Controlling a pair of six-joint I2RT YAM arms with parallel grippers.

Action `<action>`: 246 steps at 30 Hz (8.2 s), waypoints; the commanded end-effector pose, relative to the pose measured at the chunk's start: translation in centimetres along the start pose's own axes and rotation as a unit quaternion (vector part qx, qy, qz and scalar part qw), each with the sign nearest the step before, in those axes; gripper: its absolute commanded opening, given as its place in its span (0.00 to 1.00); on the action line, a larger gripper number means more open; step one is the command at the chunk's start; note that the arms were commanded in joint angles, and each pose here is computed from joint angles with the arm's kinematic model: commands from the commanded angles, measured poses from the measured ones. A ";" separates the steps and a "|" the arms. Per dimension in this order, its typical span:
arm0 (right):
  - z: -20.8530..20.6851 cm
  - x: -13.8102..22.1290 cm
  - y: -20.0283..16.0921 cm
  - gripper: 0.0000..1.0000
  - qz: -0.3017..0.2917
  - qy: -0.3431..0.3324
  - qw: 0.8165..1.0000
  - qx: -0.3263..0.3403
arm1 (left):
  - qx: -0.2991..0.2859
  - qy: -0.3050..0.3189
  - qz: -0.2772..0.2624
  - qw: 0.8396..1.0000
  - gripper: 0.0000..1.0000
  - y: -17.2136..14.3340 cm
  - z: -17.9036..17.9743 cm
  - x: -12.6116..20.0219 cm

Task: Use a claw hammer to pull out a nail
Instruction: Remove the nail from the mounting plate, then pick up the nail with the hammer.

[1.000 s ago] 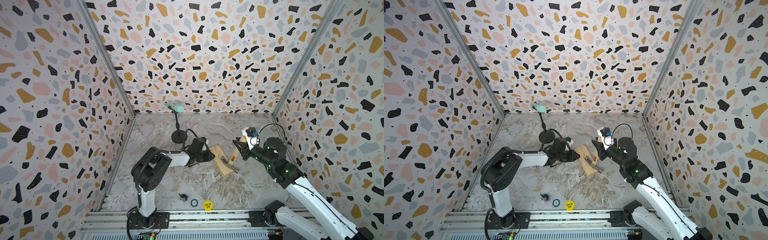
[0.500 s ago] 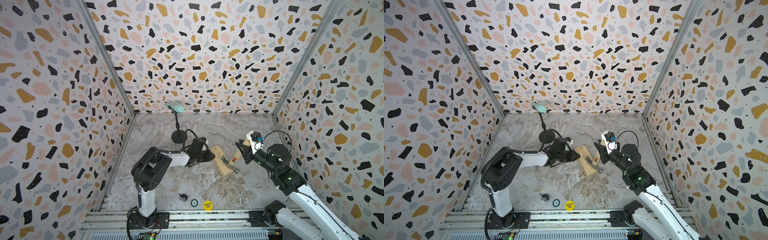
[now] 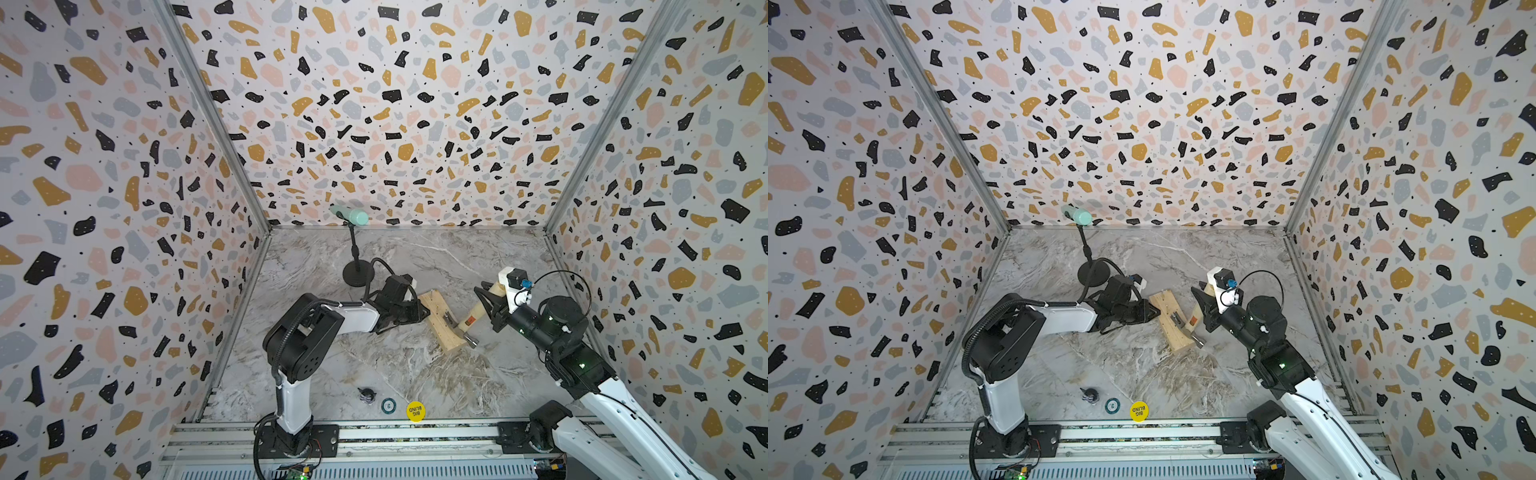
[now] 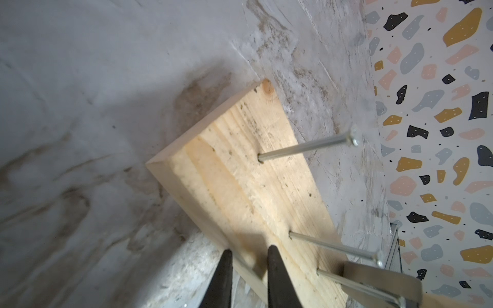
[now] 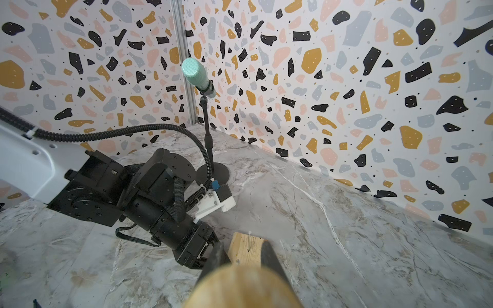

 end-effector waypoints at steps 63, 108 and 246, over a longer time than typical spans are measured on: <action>-0.4 5.1 -1.1 0.00 -0.150 -0.063 0.984 -0.068 | 0.041 0.059 0.031 0.997 0.19 -3.0 4.4 -0.7; -1.0 9.0 8.2 0.00 -0.260 -0.086 0.962 -0.021 | 0.035 0.028 0.035 0.998 0.20 -2.4 2.8 -1.0; -4.9 -11.7 10.9 0.00 -0.024 0.198 0.945 -0.259 | -0.394 0.156 -0.009 0.906 0.36 -4.3 -5.7 13.4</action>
Point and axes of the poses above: each gripper's point midway between its finger pads, its own x axis back along the fingers, its own z axis along the line the jaws close on, y = z × x, the point moved 3 cm from there along x, back along the fingers, and after that the axes turned 5 degrees about x, right-handed, at the moved point
